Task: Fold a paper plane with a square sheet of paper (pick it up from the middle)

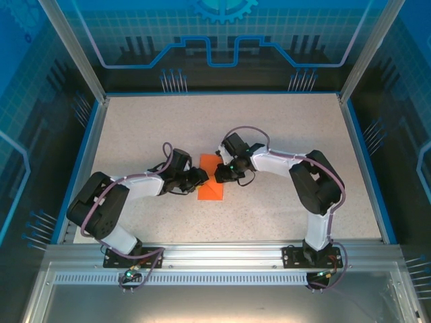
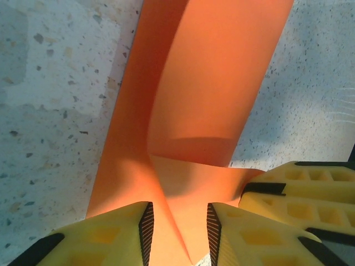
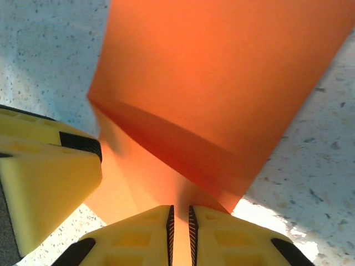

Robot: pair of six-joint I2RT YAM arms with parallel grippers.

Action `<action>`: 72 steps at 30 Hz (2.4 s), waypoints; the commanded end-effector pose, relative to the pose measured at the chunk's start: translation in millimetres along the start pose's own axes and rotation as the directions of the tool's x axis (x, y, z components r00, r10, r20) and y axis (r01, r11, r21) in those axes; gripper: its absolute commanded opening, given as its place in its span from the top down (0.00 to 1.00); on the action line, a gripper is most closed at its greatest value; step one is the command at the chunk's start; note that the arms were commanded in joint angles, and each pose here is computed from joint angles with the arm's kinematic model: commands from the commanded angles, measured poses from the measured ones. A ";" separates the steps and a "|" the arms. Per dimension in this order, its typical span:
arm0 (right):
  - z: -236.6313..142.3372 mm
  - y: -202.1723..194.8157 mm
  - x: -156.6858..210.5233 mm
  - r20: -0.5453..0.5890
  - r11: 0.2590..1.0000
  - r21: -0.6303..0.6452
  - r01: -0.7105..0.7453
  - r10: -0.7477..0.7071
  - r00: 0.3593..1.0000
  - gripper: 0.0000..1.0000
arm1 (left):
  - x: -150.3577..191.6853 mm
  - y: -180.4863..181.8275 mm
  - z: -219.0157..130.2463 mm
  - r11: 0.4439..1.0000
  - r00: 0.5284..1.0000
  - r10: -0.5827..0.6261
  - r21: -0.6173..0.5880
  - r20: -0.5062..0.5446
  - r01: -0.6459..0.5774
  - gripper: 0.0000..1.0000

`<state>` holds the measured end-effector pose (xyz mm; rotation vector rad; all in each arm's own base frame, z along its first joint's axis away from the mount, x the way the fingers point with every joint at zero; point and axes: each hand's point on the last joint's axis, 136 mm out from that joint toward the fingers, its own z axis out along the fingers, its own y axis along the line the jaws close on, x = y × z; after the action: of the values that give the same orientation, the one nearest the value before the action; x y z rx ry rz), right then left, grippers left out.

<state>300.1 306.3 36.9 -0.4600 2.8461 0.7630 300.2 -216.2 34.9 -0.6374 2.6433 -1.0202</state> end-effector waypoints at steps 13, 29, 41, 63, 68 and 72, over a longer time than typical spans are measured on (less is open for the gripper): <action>13.6 -12.2 6.8 -0.033 0.995 -0.046 -0.086 0.085 0.996 0.84 | -4.5 -18.0 16.4 0.996 0.999 0.016 0.090 -0.036 -0.013 0.68; -35.6 -16.7 -16.8 0.119 0.991 -0.060 -0.118 0.124 0.985 0.82 | -13.5 -34.8 -5.4 0.984 0.988 0.151 0.094 0.038 -0.154 0.93; -103.1 -58.9 -20.7 0.366 0.966 0.112 -0.233 0.178 0.914 0.49 | -62.8 -25.1 -140.4 0.806 0.861 0.476 -0.481 0.180 -0.345 0.94; -189.4 -121.2 24.5 0.636 0.869 0.181 -0.460 0.253 0.729 0.01 | -76.2 -35.0 -37.2 0.255 0.690 0.709 -0.860 -0.145 -0.443 0.92; -193.4 -127.0 32.6 0.646 0.854 0.179 -0.489 0.273 0.713 0.00 | -47.2 -46.3 12.6 0.249 0.674 0.711 -0.826 -0.198 -0.506 0.91; -192.5 -130.9 36.4 0.642 0.841 0.185 -0.508 0.287 0.710 0.01 | -28.3 -51.0 38.7 0.258 0.671 0.708 -0.806 -0.218 -0.533 0.90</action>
<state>299.9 103.9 139.8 0.3578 2.3771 0.3780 361.7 -250.3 48.9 0.2770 2.6007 0.5850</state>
